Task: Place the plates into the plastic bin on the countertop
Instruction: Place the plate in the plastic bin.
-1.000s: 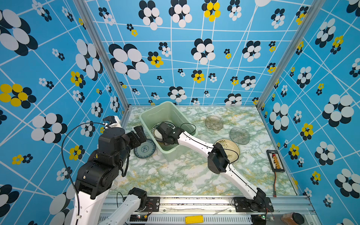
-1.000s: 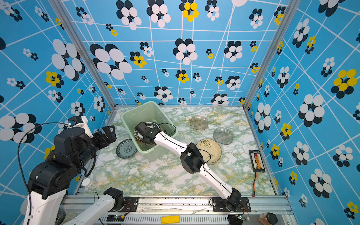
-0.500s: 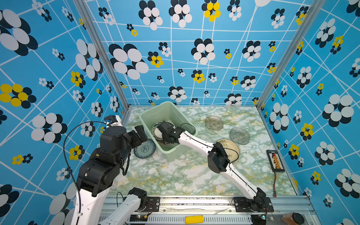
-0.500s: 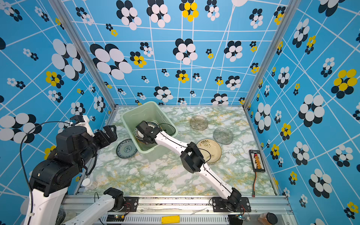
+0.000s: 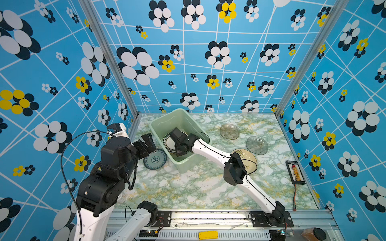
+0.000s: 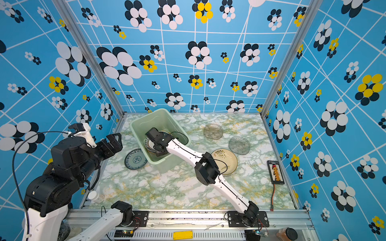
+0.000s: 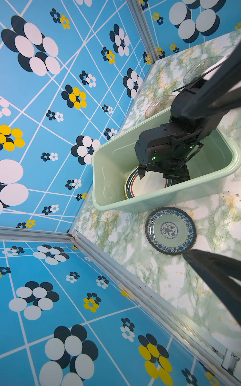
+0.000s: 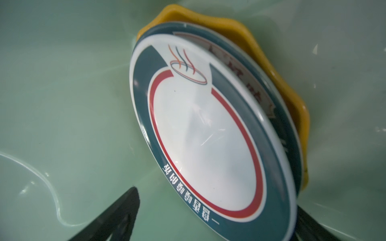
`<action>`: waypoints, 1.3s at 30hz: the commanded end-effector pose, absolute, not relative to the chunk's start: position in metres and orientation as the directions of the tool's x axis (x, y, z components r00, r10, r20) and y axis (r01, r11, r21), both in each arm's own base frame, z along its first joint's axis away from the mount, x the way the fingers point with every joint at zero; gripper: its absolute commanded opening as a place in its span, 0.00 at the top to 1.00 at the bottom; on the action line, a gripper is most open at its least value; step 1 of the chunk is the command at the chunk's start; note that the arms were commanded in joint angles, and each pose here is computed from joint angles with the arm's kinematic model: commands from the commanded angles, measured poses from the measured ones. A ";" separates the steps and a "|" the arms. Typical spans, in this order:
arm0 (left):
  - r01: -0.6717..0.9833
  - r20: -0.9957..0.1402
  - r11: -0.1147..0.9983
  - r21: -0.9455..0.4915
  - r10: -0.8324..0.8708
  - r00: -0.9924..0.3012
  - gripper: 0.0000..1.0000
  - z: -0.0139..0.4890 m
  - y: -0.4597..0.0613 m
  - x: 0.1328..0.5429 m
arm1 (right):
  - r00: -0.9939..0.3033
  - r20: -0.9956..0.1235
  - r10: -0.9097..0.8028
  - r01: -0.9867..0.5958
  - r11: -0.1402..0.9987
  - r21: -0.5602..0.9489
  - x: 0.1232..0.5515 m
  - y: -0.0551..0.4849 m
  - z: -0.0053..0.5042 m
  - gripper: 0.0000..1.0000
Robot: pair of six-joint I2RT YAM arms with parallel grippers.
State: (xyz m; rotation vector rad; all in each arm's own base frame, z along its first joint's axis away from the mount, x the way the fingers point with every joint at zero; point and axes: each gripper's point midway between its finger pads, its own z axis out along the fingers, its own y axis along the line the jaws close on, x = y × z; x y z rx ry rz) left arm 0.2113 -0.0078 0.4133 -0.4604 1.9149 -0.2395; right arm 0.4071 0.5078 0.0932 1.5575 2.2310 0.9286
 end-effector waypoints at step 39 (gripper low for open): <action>-0.110 -0.892 0.932 -0.344 -0.361 -0.272 0.01 0.453 -0.009 0.196 | -0.669 -0.639 0.380 -0.063 0.827 0.558 0.343 0.378 0.404 0.01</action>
